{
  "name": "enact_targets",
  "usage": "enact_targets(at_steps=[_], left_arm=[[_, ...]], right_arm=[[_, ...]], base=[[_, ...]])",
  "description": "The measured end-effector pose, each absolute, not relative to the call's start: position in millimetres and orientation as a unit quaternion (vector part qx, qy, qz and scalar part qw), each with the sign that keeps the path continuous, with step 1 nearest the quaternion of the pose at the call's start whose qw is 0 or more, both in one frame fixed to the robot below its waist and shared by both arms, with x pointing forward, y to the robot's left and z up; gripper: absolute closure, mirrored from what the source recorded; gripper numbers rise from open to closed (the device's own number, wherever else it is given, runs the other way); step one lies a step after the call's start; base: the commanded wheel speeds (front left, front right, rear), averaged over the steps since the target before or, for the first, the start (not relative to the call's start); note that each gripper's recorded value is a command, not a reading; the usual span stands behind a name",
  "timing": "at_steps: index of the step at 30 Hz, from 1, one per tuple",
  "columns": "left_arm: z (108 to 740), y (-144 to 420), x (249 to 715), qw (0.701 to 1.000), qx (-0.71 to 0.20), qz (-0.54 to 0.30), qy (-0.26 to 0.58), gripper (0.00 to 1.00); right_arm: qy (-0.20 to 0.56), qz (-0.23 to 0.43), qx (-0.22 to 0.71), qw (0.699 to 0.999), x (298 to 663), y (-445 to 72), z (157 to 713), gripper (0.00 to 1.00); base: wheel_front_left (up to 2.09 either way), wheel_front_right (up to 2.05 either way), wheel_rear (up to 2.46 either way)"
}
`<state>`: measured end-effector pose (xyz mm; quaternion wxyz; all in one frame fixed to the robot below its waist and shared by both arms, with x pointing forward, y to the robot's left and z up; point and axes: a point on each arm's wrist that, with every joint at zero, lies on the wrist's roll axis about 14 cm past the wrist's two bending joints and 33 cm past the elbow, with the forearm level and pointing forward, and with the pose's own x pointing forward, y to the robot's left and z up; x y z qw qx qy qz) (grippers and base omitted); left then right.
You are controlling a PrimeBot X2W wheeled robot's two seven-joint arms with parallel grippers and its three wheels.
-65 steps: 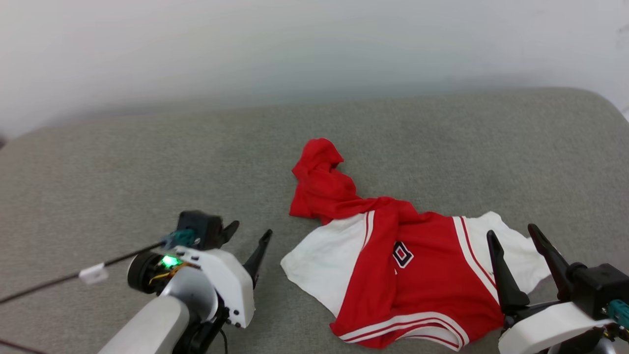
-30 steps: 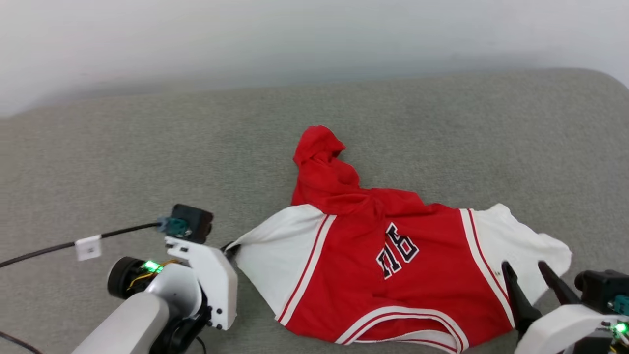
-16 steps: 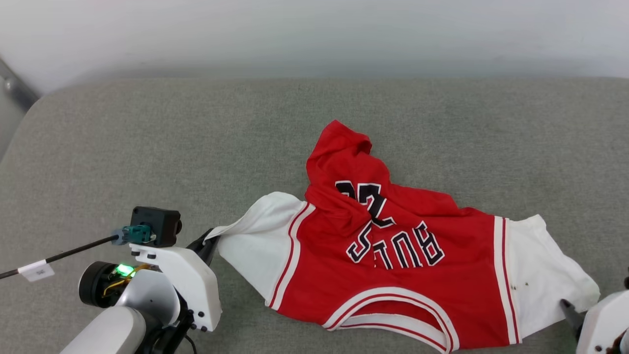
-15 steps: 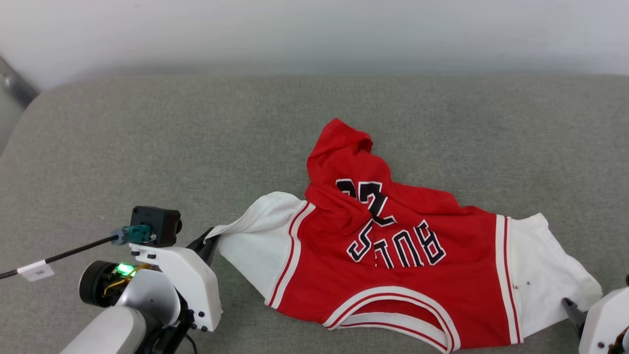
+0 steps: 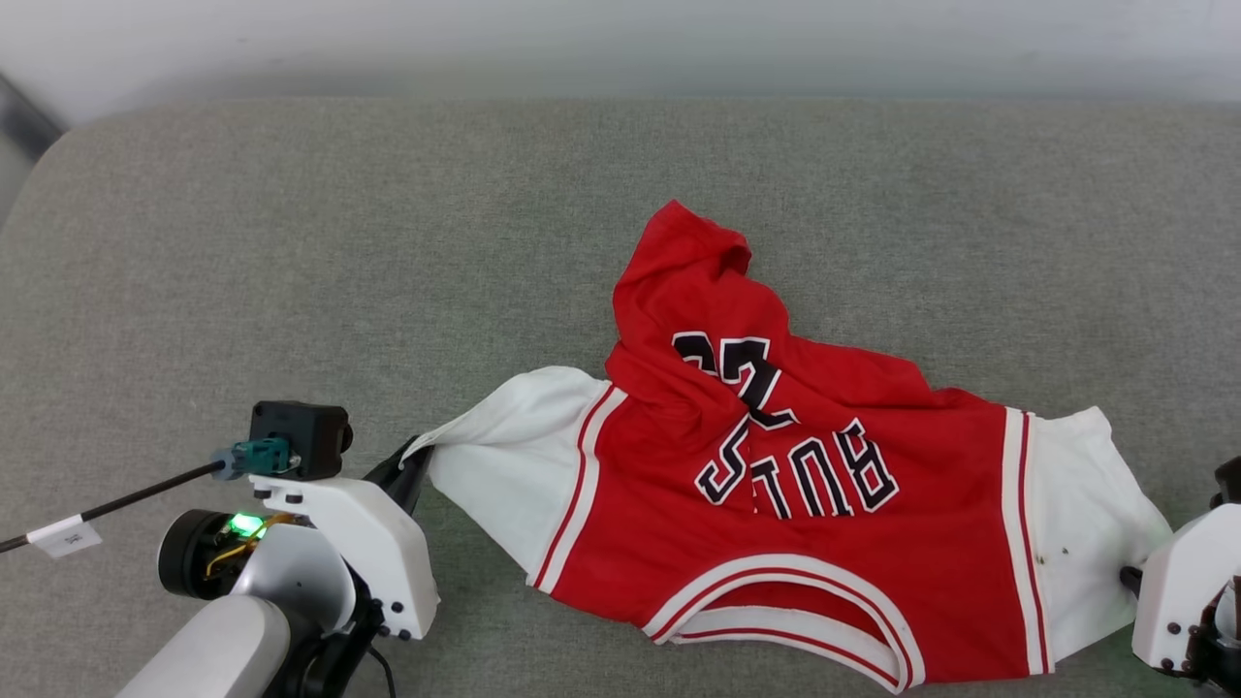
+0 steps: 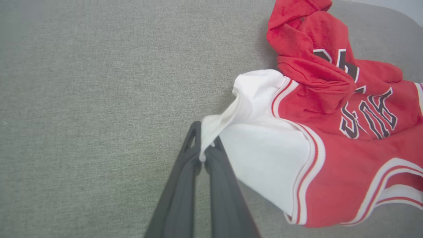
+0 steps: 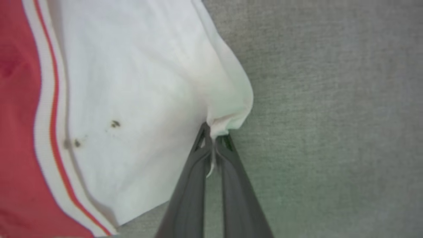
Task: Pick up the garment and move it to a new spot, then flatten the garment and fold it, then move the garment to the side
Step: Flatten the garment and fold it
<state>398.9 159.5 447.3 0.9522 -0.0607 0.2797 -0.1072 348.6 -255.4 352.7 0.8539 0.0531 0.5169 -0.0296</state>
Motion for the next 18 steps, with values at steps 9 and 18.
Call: enact_targets(at_steps=[9,18], left_arm=[[500,167,418,0.978,-0.041,-0.100,0.181,1.00],[617,173,454,0.995,-0.021,-0.102,0.009,1.00]], right_arm=[[0.393,-0.010,0.009,0.919,384,-252,428,1.00],[0.196,-0.001,-0.043,0.980,428,-251,563,1.00]], base=[[0.00,0.00,0.00],[0.00,0.00,0.00]])
